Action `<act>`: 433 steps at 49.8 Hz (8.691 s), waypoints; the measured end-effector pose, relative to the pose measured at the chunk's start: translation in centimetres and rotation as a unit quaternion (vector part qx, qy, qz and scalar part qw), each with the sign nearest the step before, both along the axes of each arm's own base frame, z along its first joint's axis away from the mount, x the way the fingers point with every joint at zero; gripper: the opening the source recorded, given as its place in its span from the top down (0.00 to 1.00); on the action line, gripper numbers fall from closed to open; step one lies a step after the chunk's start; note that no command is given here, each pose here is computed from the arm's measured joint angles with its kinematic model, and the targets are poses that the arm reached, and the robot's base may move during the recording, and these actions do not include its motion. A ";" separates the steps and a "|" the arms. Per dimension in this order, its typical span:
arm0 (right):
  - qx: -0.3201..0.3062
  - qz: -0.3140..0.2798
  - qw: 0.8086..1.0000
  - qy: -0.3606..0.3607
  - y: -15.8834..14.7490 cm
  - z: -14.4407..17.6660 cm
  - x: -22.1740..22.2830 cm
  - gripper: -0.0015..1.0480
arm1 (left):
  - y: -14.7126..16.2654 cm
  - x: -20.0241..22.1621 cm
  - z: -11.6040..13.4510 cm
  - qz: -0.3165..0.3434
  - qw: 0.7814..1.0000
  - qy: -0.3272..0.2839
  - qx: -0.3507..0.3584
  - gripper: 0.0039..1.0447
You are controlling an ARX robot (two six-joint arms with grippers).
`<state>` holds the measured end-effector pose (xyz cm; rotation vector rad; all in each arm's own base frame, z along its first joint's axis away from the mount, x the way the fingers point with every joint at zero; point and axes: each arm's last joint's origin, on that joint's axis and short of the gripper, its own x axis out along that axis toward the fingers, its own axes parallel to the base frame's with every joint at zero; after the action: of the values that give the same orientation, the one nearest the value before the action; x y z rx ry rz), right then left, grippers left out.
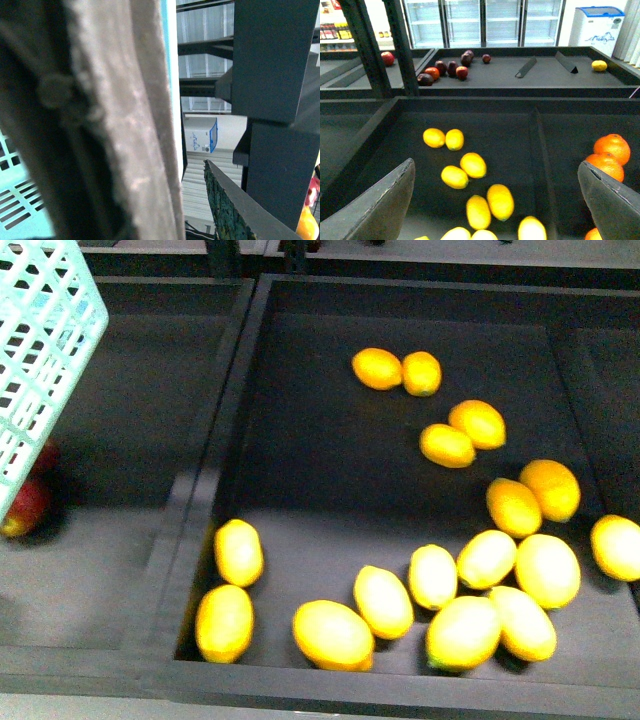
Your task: Pick lemon and mango into basket
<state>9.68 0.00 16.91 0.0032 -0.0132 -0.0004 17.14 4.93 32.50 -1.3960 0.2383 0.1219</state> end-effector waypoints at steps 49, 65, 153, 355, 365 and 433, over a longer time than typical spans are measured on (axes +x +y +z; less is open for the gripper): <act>0.000 0.003 1.000 0.001 0.0 0.0 0.0 0.08 | -0.5 0.5 0.4 -0.128 0.964 0.152 0.179 0.73; 0.000 0.000 1.000 0.001 0.0 0.0 0.0 0.08 | -6.8 6.5 -0.1 -0.282 0.914 0.105 0.273 0.73; 0.074 -0.219 0.951 0.207 -9.1 -1.9 7.0 0.08 | -22.4 8.4 0.0 -0.457 0.852 0.058 0.249 0.74; 0.098 0.202 0.973 0.058 3.3 10.4 15.5 0.34 | -22.4 8.4 0.0 -0.458 0.852 0.058 0.249 0.74; 0.101 0.240 0.962 0.083 7.7 9.5 15.3 0.34 | -22.4 8.4 0.0 -0.457 0.852 0.058 0.249 0.74; 0.002 0.002 1.000 0.012 1.3 3.6 6.2 0.98 | -22.4 8.4 0.0 -0.457 0.853 0.060 0.246 0.74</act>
<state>15.83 1.33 20.49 0.0072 0.0101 0.0030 25.57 -17.43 32.49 -0.6523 0.8887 -0.4951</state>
